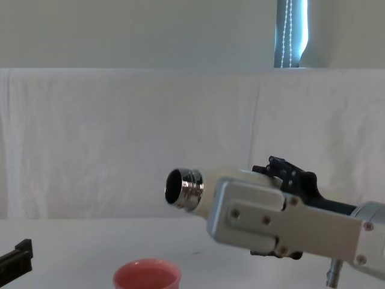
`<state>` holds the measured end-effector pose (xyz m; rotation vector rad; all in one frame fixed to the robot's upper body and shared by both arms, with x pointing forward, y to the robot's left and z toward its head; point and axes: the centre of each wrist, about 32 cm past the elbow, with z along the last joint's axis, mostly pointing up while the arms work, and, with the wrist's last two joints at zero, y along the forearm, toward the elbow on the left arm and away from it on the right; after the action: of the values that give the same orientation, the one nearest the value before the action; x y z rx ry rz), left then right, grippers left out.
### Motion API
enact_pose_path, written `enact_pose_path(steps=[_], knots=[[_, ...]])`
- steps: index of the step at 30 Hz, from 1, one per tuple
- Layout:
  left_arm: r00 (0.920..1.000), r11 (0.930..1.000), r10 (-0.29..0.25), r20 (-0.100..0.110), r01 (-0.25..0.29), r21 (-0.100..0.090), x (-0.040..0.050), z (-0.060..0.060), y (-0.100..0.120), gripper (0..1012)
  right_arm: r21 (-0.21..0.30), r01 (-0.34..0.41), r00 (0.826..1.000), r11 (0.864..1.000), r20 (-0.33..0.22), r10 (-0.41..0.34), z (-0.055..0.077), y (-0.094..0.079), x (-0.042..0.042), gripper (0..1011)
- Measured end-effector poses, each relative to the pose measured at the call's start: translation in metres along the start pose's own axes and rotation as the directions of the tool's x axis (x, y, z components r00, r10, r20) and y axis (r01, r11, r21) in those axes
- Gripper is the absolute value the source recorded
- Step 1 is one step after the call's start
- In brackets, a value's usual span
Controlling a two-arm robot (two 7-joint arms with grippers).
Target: Grasp the thermos with one hand and pour water into the cup lid.
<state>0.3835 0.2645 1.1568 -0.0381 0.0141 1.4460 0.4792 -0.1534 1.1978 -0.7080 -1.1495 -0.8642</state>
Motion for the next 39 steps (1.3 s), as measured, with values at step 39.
enact_pose_path(steps=[39], knots=[[1.0,1.0,0.0,0.0,0.0,0.0,0.0,0.0,0.0,1001,0.02,0.065,0.605,0.998,-0.796,-0.024,-0.019,-0.018,0.0079,956]])
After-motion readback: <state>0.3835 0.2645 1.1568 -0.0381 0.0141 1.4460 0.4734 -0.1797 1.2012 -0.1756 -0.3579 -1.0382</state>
